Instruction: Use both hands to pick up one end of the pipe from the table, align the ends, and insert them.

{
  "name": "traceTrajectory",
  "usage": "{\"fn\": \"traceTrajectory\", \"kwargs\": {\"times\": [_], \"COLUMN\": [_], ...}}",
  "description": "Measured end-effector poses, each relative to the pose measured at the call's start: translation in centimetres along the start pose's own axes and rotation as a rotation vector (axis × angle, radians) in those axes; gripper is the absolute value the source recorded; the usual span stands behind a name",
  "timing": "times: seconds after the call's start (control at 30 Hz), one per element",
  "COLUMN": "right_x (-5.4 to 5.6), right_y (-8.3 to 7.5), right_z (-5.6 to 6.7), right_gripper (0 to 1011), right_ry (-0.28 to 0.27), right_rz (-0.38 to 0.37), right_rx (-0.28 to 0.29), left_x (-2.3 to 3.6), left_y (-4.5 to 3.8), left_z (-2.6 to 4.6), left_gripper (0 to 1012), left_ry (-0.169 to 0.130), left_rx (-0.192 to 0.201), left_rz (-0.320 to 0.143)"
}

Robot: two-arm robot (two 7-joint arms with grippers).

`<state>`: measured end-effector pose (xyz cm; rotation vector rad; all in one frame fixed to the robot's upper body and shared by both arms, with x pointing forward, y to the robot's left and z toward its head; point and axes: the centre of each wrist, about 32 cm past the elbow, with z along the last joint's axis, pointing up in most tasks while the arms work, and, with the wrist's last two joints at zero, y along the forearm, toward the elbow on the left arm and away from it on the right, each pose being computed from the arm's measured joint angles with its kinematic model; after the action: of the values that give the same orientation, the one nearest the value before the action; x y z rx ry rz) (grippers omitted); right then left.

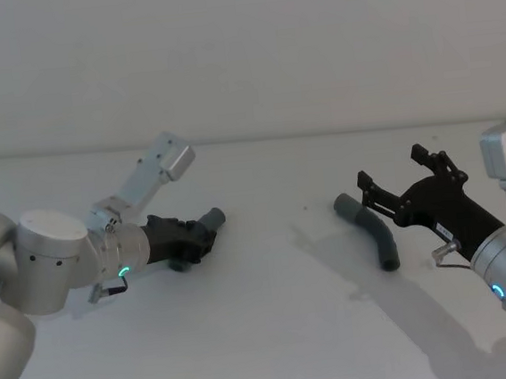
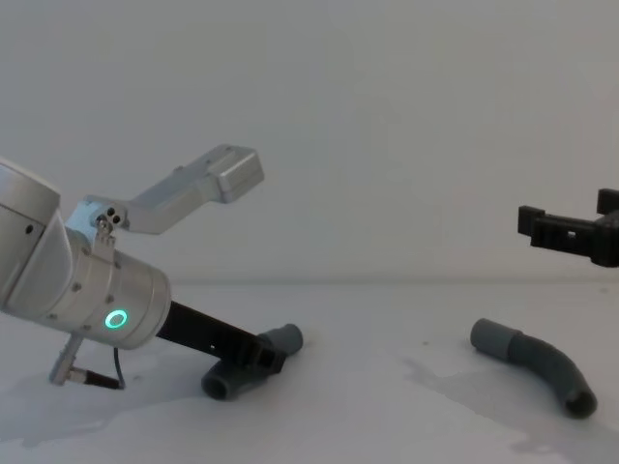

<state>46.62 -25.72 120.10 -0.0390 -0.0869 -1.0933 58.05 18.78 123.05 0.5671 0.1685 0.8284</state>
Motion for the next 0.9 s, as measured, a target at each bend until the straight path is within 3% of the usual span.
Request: {"fn": "traceTrajectory", "kwargs": {"times": [0.5, 0.9], "right_x": [1.4, 1.2], "right_y": [1.1, 1.8], "right_z": [1.8, 2.3], "right_gripper": [1003, 1003], "right_ry": [0.076, 0.154], "right_rz": [-0.010, -0.093], "right_rx": [-0.187, -0.350], "left_x": [0.00, 0.00], "left_y": [0.00, 0.00], "left_z": [0.00, 0.00], "left_gripper": [343, 343], "left_ry": [0.000, 0.000], "left_rx": [0.000, 0.000], "left_rz": [0.000, 0.000]}}
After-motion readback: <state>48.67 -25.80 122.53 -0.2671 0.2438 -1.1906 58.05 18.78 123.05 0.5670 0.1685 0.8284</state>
